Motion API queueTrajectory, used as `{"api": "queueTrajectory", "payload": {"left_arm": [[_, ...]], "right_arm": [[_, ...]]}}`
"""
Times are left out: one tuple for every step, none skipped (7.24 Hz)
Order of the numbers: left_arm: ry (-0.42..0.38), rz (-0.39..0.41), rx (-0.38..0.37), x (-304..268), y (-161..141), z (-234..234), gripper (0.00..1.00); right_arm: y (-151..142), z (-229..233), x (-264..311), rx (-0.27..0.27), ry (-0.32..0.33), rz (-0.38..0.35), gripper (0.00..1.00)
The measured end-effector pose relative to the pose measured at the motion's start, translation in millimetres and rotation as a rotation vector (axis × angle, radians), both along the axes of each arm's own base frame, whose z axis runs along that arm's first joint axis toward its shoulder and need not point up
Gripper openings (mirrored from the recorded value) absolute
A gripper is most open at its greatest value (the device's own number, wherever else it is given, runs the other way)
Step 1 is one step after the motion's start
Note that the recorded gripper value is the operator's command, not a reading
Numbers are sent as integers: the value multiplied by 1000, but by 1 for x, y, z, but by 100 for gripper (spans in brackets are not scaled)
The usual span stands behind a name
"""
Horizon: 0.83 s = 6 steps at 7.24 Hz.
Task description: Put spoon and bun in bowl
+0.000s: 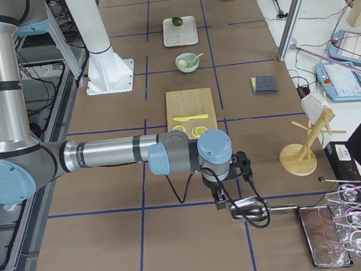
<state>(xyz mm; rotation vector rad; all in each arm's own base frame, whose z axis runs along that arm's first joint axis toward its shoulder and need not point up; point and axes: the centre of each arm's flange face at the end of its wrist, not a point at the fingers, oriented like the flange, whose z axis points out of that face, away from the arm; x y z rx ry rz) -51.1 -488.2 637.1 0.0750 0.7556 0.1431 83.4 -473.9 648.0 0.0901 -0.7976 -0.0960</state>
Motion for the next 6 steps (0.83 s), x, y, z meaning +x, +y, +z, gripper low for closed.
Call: {"api": "queueTrajectory", "payload": {"left_arm": [[0, 0, 0, 0, 0, 0, 100], [0, 0, 1, 0, 0, 0, 100], [0, 0, 1, 0, -1, -1, 100], [0, 0, 1, 0, -1, -1, 100], [0, 0, 1, 0, -1, 0, 100], [0, 0, 0, 0, -1, 0, 100]], "right_arm": [[0, 0, 0, 1, 0, 0, 100], [0, -1, 0, 1, 0, 0, 100], [0, -1, 0, 2, 0, 0, 100], [0, -1, 0, 2, 0, 0, 100], [-1, -1, 0, 3, 0, 0, 100], [-1, -2, 0, 4, 0, 0, 100]]}}
